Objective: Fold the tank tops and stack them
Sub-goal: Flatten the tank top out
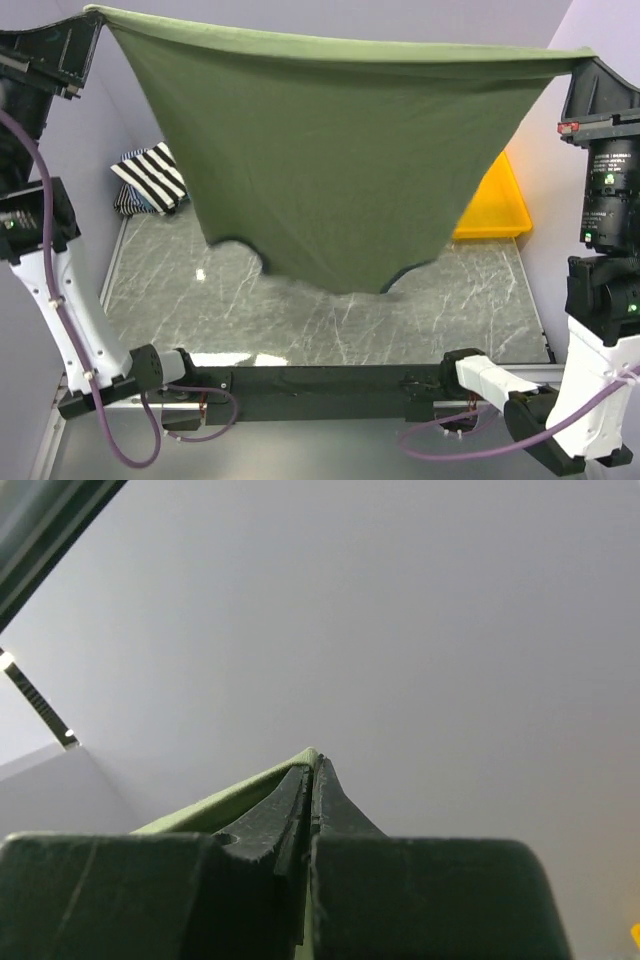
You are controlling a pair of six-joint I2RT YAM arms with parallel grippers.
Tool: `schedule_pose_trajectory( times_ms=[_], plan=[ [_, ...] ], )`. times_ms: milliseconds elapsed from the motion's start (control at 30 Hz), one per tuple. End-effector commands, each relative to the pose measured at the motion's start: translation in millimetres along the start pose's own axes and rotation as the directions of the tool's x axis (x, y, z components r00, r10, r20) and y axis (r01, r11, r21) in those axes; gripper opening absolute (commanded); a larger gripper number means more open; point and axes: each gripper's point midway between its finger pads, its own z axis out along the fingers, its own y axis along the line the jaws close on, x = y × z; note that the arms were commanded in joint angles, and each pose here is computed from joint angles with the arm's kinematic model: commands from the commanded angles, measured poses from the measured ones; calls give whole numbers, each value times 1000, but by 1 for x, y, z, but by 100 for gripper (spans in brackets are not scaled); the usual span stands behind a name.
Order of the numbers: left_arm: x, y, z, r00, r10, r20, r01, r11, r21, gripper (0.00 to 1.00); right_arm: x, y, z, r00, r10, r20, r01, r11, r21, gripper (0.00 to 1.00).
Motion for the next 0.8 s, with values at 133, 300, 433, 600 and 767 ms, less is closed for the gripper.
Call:
schedule_pose_trajectory(
  times_ms=[133, 300, 433, 600, 767],
  plan=[
    [-11, 31, 11, 998, -8, 63, 11, 999, -45, 1, 22, -26, 15, 999, -53, -10, 53, 996, 73, 0],
    [5, 87, 28, 995, -91, 46, 94, 993, -72, 1, 56, -36, 46, 997, -50, -54, 54, 996, 71, 0],
    [18, 134, 61, 993, -115, 21, 116, 990, -75, 1, 100, -45, 92, 995, -42, -92, 46, 998, 43, 0],
    [33, 177, 111, 987, -158, -12, 158, 987, -21, 1, 103, -34, 150, 998, -54, -34, 54, 999, -2, 0],
    [30, 208, 127, 982, -182, 58, 178, 982, 58, 1, 124, -47, 194, 997, -67, 25, 67, 998, 1, 0]
  ],
)
